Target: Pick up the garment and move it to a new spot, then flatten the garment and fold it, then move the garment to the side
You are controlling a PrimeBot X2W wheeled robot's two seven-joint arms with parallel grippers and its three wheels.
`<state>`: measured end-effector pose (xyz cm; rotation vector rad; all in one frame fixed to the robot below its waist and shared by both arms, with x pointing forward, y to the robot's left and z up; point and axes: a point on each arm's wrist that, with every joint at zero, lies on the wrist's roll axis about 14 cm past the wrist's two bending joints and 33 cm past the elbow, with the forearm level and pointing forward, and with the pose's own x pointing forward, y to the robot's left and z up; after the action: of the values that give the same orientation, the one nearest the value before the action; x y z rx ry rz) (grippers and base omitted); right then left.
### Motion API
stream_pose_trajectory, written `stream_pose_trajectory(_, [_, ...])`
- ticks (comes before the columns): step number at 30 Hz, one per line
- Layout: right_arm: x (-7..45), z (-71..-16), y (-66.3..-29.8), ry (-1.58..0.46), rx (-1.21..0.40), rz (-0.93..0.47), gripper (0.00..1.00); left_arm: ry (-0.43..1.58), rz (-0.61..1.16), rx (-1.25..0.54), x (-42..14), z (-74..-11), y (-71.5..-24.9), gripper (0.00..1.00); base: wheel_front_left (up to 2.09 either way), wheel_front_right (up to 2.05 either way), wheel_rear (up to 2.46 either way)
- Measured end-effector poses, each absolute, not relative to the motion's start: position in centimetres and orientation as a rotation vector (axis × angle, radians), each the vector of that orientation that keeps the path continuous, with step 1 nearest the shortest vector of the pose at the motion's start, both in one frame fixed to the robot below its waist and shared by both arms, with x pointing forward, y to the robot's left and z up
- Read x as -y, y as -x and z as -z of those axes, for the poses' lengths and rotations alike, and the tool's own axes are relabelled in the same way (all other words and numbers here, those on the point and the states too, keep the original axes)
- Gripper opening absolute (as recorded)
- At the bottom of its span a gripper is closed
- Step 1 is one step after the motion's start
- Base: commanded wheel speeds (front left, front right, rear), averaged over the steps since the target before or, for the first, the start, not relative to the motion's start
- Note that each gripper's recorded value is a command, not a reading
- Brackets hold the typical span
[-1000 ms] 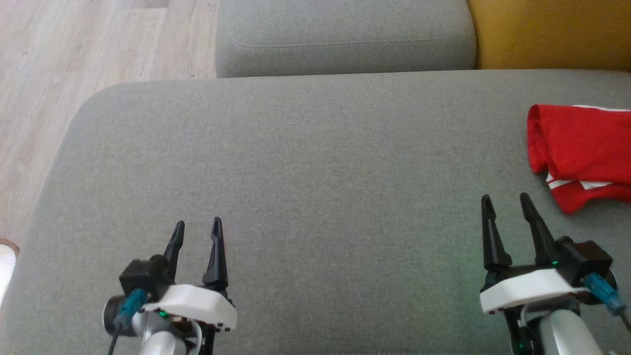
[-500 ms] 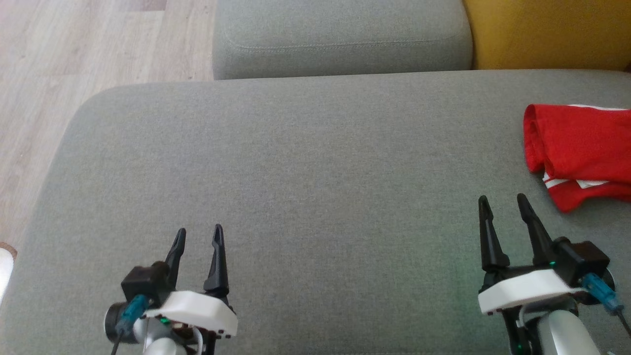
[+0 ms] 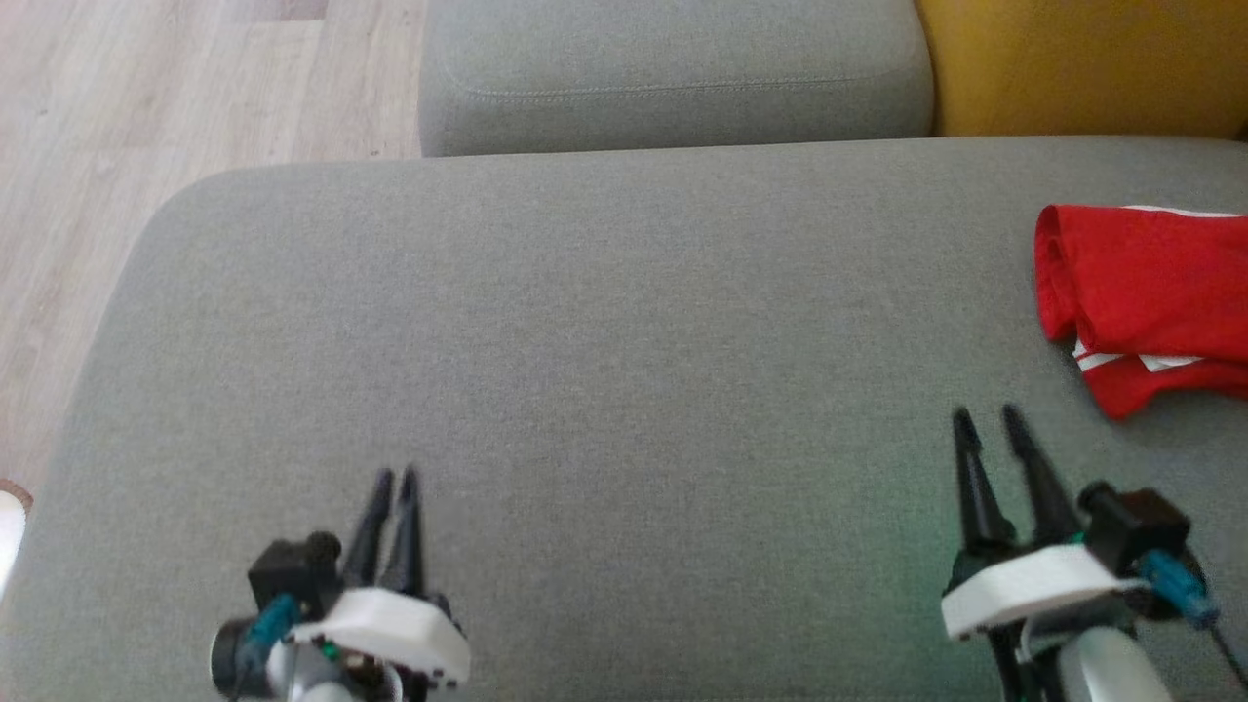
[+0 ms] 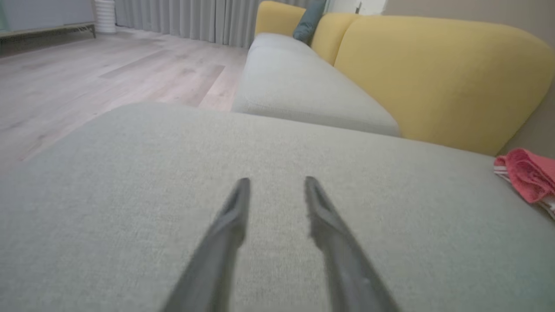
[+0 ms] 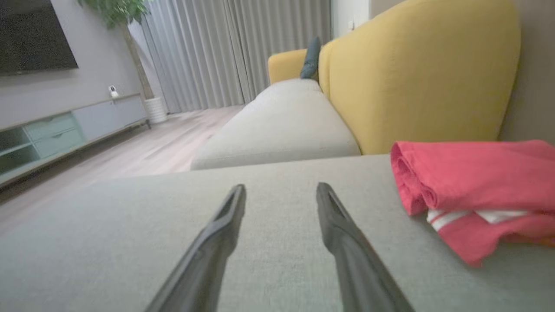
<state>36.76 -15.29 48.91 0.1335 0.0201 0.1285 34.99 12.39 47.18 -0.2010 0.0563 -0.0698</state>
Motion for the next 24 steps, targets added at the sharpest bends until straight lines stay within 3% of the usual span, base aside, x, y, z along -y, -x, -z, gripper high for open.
stream_pose_trajectory(6, [15.7, -45.0, -34.7, -0.165, -0.143, -0.105, 0.0, 0.218, 0.041, -0.185, -12.9, -43.3, -32.8, 0.0, 0.0, 0.0, 0.0])
stream_pose_trajectory(24, [16.5, -44.8, -34.9, -0.369, -0.166, -0.044, 0.0, 0.414, -0.013, -0.235, -13.9, -42.8, -33.1, 0.0, 0.0, 0.0, 0.0])
